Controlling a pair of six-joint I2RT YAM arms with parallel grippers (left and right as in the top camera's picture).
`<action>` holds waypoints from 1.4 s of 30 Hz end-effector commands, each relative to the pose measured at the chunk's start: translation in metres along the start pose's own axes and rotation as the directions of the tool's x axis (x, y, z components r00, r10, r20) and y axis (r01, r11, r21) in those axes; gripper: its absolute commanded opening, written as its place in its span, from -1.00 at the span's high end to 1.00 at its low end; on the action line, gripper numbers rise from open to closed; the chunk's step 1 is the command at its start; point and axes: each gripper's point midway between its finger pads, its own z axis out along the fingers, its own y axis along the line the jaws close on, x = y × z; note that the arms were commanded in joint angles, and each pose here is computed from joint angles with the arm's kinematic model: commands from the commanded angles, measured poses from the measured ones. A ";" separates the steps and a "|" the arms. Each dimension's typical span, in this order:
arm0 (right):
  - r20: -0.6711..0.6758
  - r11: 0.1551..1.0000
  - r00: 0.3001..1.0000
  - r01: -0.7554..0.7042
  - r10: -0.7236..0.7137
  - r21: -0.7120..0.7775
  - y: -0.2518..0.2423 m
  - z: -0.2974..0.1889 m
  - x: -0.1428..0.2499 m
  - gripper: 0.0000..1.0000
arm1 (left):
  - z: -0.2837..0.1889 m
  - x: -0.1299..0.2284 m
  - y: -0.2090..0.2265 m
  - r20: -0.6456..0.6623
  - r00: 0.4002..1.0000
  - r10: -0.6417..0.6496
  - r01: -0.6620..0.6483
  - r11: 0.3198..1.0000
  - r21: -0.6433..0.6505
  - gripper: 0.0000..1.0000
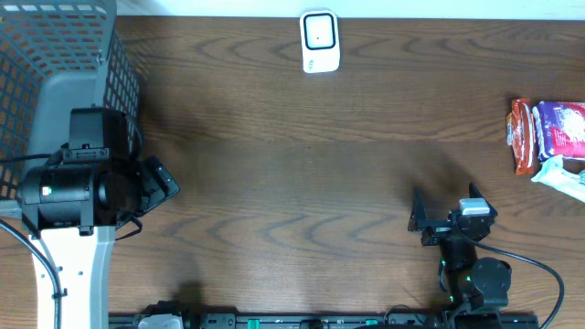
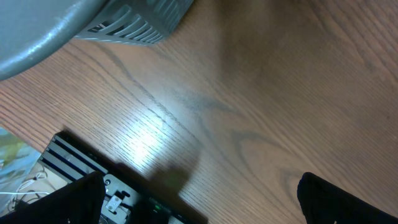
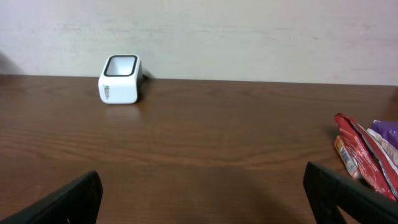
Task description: Scan the item barcode
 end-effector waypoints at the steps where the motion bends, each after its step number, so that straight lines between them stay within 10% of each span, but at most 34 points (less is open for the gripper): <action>1: 0.000 1.000 1.000 -0.014 0.014 0.016 -0.003 0.000 0.001 -0.98 | 0.000 -0.001 0.003 0.005 1.000 -0.014 0.014 1.000 -0.014 -0.96; 42: 0.005 0.999 0.999 -0.041 0.041 0.015 -0.004 0.000 0.000 -0.98 | 0.000 -0.001 0.003 0.005 1.000 -0.014 0.014 1.000 -0.014 -0.96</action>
